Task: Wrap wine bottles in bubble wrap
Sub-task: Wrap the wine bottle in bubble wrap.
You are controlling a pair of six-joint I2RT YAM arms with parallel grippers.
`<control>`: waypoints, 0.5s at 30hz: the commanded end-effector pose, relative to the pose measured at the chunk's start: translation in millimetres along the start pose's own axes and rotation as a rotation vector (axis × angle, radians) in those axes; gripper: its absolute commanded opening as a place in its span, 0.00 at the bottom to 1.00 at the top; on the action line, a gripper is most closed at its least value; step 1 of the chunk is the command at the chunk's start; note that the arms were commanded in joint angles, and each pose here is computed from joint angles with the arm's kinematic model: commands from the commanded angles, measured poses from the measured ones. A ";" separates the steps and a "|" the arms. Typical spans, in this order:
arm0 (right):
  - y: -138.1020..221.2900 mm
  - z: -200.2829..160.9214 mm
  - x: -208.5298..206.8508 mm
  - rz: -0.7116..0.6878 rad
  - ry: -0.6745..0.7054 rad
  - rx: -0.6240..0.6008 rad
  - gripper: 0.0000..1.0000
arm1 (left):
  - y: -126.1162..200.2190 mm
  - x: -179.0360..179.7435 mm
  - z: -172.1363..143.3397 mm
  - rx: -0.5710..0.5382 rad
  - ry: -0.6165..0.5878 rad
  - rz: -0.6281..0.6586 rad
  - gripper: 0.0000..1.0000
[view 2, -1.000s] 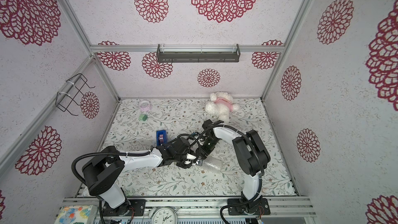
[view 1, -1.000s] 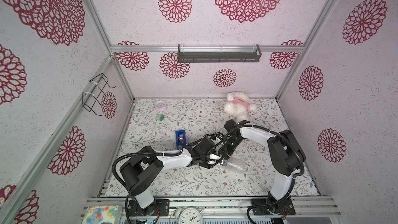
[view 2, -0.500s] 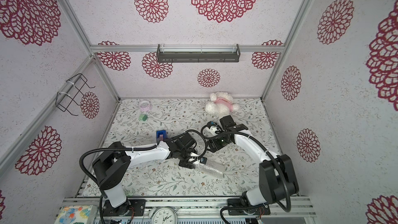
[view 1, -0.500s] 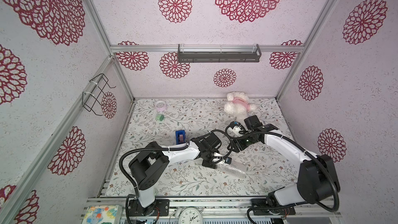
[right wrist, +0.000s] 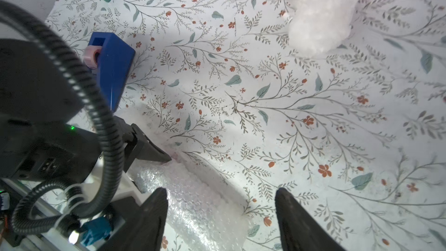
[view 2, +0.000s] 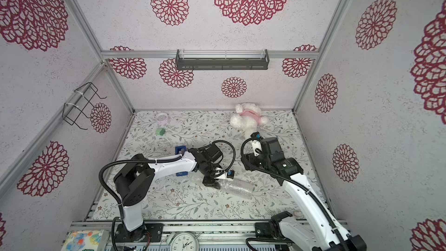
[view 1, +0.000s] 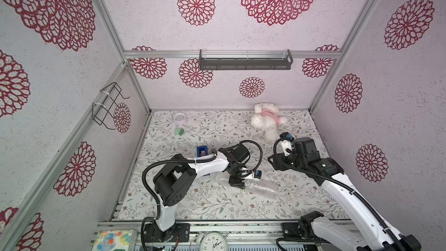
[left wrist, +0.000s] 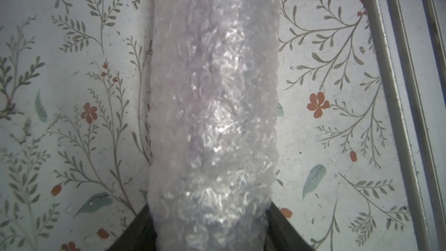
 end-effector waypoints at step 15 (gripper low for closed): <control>-87.2 -57.6 13.5 0.250 -0.165 0.220 0.75 | 15.2 0.0 -8.9 -0.034 0.048 0.081 0.97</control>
Point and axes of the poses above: each gripper's point midway between its finger pads, its own y axis back along the fingers, its own x axis along the line the jaws close on, z = x × y, the point moved 4 cm from there along y, back along the fingers, and after that the axes turned 5 degrees about y, right-handed, at the moved point
